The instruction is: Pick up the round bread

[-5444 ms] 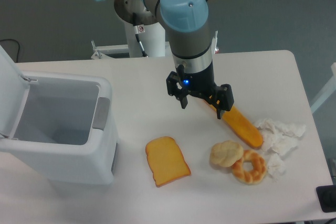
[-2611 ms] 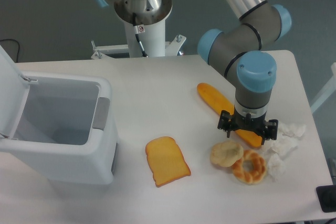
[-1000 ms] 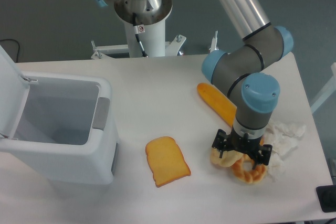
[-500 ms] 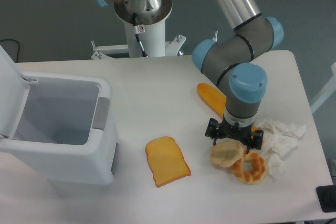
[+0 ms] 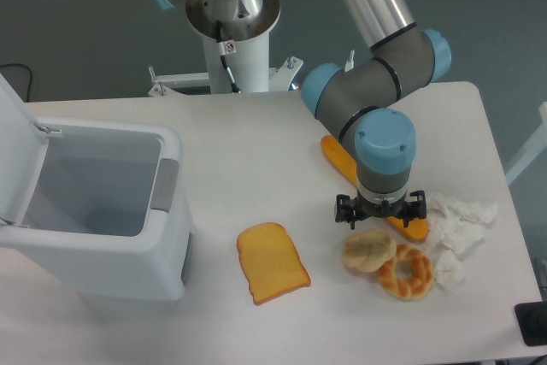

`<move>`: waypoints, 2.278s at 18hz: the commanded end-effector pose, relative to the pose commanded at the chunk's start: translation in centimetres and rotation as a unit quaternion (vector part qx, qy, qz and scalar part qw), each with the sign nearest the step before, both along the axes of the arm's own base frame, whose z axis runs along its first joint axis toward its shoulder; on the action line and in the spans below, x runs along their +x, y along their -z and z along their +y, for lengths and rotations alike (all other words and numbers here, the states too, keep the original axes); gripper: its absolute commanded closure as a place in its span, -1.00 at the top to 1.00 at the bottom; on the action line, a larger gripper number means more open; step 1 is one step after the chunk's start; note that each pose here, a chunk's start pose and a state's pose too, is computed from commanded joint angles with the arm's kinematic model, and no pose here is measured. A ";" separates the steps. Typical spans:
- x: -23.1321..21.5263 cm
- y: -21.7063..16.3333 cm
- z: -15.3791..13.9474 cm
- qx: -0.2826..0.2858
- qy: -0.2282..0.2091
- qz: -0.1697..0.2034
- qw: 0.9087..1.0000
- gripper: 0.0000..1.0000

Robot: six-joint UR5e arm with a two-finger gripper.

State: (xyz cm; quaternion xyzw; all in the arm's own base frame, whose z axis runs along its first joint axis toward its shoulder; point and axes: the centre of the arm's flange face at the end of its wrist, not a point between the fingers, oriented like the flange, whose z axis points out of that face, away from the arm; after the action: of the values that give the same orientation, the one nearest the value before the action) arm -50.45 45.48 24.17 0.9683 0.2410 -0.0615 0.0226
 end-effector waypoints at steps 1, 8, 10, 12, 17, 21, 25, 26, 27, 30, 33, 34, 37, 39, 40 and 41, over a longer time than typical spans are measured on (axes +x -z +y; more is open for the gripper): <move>-0.5 0.6 -0.3 0.001 -0.005 -0.005 1.000 1.00; -1.9 1.9 -0.3 0.041 -0.077 -0.027 0.996 1.00; -2.0 1.4 0.2 0.065 -0.101 -0.035 0.992 1.00; -2.0 1.4 0.3 0.068 -0.111 -0.035 0.991 1.00; -3.6 2.8 0.6 0.068 -0.132 -0.037 0.988 1.00; -3.9 3.3 0.6 0.071 -0.132 -0.034 0.988 1.00; -4.2 3.5 0.7 0.074 -0.129 -0.034 0.988 1.00; -4.3 3.6 0.7 0.074 -0.128 -0.034 0.988 1.00; -4.3 3.7 0.7 0.073 -0.123 -0.035 0.989 1.00; -4.1 3.9 0.6 0.071 -0.115 -0.037 0.990 1.00; -3.9 4.3 0.6 0.069 -0.115 -0.040 0.990 1.00; -3.8 4.3 0.7 0.069 -0.114 -0.040 0.990 1.00; -3.8 3.9 0.7 0.070 -0.115 -0.038 0.990 0.86; -3.7 3.8 0.7 0.071 -0.117 -0.038 0.990 0.74; -3.6 3.7 0.8 0.071 -0.115 -0.037 0.990 0.71; -3.6 3.6 0.8 0.072 -0.115 -0.036 0.990 0.69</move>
State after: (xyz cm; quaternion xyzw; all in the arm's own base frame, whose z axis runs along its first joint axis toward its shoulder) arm -54.06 46.30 20.61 0.9349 0.3536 -0.0058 -0.0310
